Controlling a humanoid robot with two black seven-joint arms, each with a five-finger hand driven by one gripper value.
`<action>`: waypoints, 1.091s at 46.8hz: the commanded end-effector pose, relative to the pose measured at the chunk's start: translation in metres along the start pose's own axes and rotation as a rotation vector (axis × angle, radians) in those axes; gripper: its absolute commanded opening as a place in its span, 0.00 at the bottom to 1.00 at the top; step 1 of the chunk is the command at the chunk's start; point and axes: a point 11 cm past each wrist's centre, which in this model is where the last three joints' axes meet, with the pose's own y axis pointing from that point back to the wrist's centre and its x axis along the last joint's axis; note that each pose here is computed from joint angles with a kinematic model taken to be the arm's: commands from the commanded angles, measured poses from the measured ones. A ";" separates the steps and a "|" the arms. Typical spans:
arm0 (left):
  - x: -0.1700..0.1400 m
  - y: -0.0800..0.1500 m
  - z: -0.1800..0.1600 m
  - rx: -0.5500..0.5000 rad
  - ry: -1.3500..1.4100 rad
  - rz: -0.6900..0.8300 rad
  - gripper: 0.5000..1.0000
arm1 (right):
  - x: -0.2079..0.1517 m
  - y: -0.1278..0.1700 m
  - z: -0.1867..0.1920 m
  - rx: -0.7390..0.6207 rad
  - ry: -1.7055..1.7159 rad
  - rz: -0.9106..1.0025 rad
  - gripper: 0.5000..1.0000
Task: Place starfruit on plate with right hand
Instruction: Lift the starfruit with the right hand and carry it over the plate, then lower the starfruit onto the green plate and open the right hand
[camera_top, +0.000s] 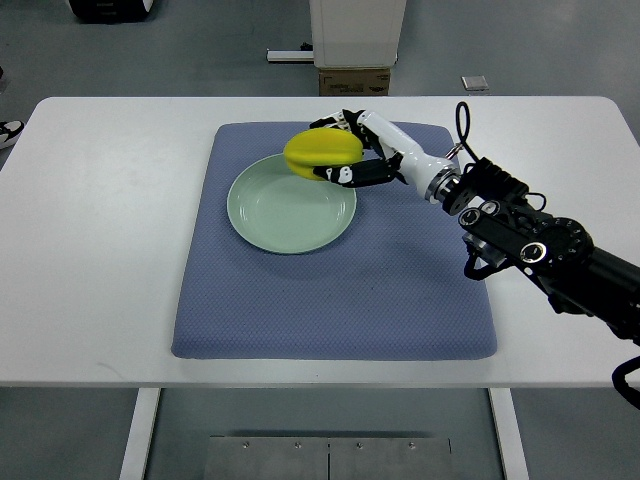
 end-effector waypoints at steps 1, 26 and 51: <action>0.000 0.000 0.000 0.000 0.000 0.000 1.00 | -0.006 -0.008 -0.005 -0.011 0.013 -0.013 0.00; 0.000 0.000 0.000 0.000 0.000 -0.001 1.00 | -0.007 -0.005 0.015 -0.144 0.177 -0.052 0.00; 0.000 0.000 0.000 -0.001 0.001 0.001 1.00 | -0.032 -0.001 0.023 -0.164 0.248 -0.162 0.00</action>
